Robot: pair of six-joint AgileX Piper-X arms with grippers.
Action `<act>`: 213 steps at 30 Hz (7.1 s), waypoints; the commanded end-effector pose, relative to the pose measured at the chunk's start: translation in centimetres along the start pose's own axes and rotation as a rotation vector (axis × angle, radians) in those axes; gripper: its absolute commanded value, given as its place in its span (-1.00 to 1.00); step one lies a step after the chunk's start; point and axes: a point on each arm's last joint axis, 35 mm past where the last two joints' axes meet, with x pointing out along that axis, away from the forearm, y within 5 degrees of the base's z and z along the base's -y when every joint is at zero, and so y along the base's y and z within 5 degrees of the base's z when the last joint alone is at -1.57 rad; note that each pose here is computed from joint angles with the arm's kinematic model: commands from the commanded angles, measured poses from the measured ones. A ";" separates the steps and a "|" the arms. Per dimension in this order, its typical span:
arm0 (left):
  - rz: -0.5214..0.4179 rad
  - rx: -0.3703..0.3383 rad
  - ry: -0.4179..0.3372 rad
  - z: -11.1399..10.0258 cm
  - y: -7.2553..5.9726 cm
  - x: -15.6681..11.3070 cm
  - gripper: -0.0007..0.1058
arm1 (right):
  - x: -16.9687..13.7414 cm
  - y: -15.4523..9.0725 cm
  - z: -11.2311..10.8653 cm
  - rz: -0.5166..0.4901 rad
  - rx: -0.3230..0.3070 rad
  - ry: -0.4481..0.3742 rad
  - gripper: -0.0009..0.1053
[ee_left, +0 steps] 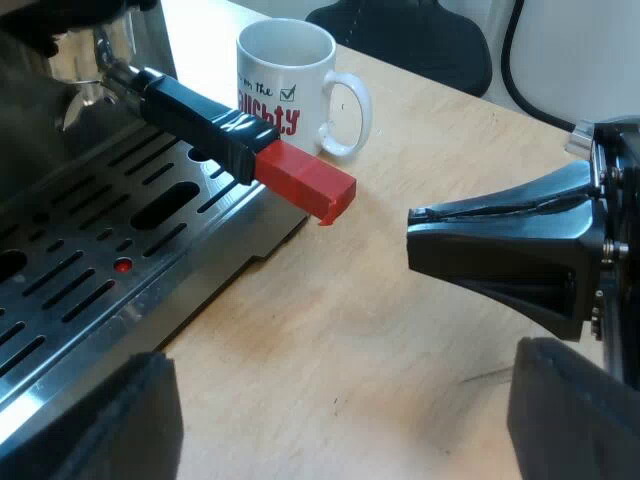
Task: Grind coffee beans and then tamp
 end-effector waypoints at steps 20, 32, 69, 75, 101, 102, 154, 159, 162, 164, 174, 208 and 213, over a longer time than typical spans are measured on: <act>-0.015 0.006 -0.007 0.1 -0.1 0.0 0.30 | 2.9 -1.7 -0.2 -0.022 0.112 0.063 -0.98; -0.015 0.006 -0.007 0.1 -0.1 0.0 0.30 | 3.5 -1.2 -0.4 -0.107 0.144 0.022 -0.98; -0.015 0.006 -0.007 0.1 -0.1 0.0 0.30 | 2.2 -0.1 -1.2 -0.015 0.064 0.058 -0.98; -0.015 0.006 -0.007 0.1 -0.1 0.0 0.30 | 1.0 0.6 -1.2 -0.007 0.045 0.032 -0.98; -0.015 0.006 -0.007 0.1 -0.1 0.0 0.30 | 2.0 0.0 -0.2 -0.060 0.138 -0.007 -0.98; -0.015 0.006 -0.007 0.1 -0.1 0.0 0.30 | 2.2 -0.2 -0.2 -0.066 0.148 -0.007 -0.98; -0.015 0.006 -0.007 0.1 -0.1 0.0 0.30 | 2.7 -0.8 1.2 -0.158 0.007 -0.062 -0.98; -0.015 0.006 -0.007 0.1 -0.1 0.0 0.30 | 1.9 -0.3 0.4 -0.166 -0.071 -0.036 -0.98; -0.015 0.006 -0.007 0.1 -0.1 0.0 0.30 | 1.4 0.1 0.2 -0.142 -0.099 -0.033 -0.98; -0.015 0.006 -0.007 0.1 -0.1 0.0 0.30 | 0.9 0.3 0.2 -0.124 -0.108 -0.038 -0.98; -0.015 0.008 -0.009 0.1 -0.1 0.0 0.30 | -1.1 -0.4 1.9 -0.075 -0.083 -0.083 -0.91; -0.011 0.041 -0.029 -3.3 -0.4 -1.1 0.49 | 0.3 -7.4 12.3 0.179 0.059 0.271 0.03; -0.014 0.064 -0.066 -3.4 -0.2 -0.7 0.47 | 2.2 -7.1 12.6 0.185 0.026 0.396 0.03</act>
